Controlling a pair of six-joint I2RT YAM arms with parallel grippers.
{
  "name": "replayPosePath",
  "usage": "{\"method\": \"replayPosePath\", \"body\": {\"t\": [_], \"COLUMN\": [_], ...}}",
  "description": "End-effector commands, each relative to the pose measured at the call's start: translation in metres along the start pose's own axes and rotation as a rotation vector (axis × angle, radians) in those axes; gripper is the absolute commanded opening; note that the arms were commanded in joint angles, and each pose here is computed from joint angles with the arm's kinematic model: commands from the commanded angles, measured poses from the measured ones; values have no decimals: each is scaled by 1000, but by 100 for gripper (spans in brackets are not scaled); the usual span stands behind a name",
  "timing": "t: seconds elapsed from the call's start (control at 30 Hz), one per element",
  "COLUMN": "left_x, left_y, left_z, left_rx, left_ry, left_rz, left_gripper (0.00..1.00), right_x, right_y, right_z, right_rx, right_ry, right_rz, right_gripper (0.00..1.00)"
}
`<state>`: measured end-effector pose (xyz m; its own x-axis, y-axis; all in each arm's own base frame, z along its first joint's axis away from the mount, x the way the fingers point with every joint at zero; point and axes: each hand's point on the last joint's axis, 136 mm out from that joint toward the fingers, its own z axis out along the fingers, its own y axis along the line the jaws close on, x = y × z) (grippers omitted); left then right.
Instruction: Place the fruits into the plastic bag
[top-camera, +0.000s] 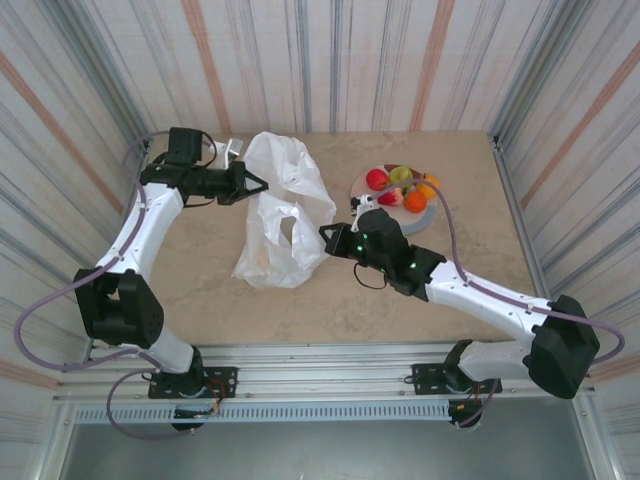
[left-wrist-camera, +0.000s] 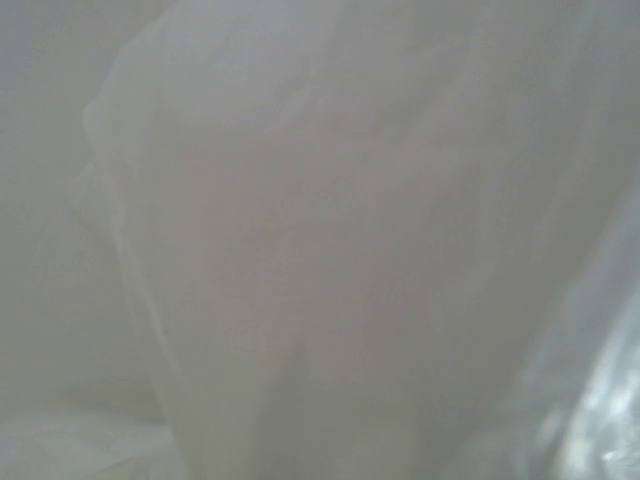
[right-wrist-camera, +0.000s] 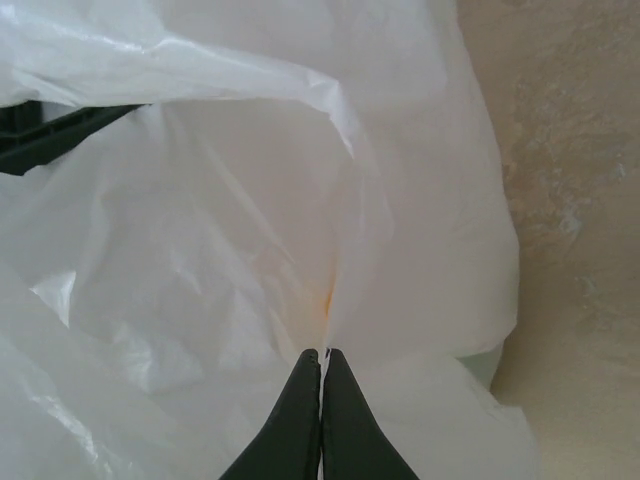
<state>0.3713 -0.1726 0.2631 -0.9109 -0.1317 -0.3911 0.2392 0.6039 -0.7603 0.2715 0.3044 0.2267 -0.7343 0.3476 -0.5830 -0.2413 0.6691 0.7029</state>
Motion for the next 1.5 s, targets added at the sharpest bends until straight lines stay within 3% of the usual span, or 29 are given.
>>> {"method": "replayPosePath", "body": {"t": [0.0,0.2,0.57,0.8,1.1,1.27,1.47], "left_x": [4,12,28,29,25,26,24], "left_y": [2,-3,-4,-3,-6,-8,-8], "left_z": [1,12,30,31,29,27,25], "left_rx": [2,41,75,76,84,88,99], "left_ry": [23,65,127,124,101,91,84], "left_rz": [6,50,72,72,65,68,65], "left_gripper": [0,0,0,0,0,0,0], "right_x": [7,9,-27,-66,-128,-146,-155], "right_y": [-27,-64,-79,-92,-198,-253,-292], "right_z": [-2,-6,-53,-85,-87,-67,-33], "right_rx": [108,219,309,335,654,767,853], "right_ry": [-5,36,60,-45,-101,-41,36], "right_rz": [-33,-63,-246,-235,-145,-80,-47], "right_gripper": [0,10,60,78,84,86,82]}}
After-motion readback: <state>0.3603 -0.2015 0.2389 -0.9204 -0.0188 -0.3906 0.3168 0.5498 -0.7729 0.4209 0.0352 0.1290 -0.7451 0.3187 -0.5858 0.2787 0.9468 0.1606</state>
